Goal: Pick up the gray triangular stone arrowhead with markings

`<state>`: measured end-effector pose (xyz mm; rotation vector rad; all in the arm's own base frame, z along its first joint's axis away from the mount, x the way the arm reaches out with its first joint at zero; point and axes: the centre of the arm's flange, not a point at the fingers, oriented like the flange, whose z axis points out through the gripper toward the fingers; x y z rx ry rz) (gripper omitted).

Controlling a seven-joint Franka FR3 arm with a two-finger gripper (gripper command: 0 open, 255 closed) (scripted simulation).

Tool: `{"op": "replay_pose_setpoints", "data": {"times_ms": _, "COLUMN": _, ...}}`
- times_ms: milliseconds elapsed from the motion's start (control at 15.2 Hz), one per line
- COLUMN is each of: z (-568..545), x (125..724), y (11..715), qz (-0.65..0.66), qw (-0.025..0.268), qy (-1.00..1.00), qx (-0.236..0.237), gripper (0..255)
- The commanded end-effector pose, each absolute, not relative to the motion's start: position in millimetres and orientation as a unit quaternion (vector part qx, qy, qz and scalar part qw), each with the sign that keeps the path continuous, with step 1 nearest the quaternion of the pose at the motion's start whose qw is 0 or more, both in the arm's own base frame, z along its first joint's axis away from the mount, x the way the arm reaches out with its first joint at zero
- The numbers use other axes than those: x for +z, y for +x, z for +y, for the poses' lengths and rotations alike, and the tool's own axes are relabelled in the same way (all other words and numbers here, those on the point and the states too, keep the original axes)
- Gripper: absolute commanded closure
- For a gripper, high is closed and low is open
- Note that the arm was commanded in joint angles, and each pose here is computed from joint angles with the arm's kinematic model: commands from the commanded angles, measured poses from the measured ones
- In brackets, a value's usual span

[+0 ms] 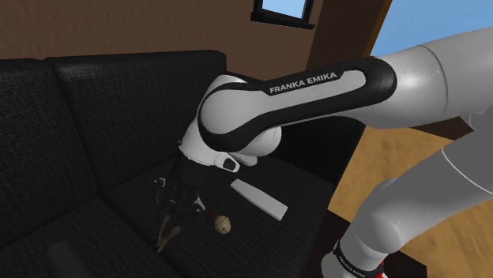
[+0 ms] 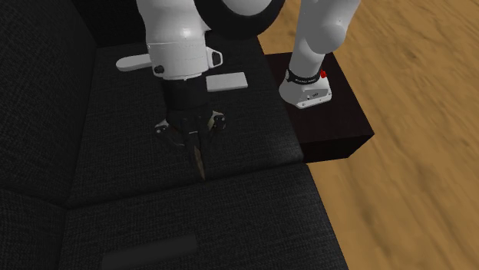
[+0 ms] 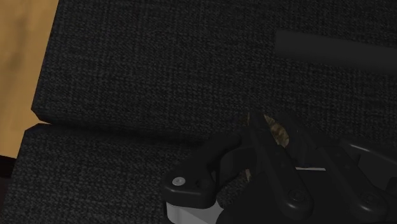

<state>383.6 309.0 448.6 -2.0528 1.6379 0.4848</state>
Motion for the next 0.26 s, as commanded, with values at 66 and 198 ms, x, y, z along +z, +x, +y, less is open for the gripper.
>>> {"op": "replay_pose_setpoints", "data": {"times_ms": 66, "z": 309.1, "x": 465.0, "y": 383.8, "qz": 0.596, "qw": 0.233, "qy": -0.747, "qx": 0.177, "gripper": 255}}
{"op": "replay_pose_setpoints", "data": {"times_ms": 198, "z": 309.1, "x": 465.8, "y": 383.8, "qz": 0.596, "qw": 0.233, "qy": -0.747, "qx": 0.177, "gripper": 255}}
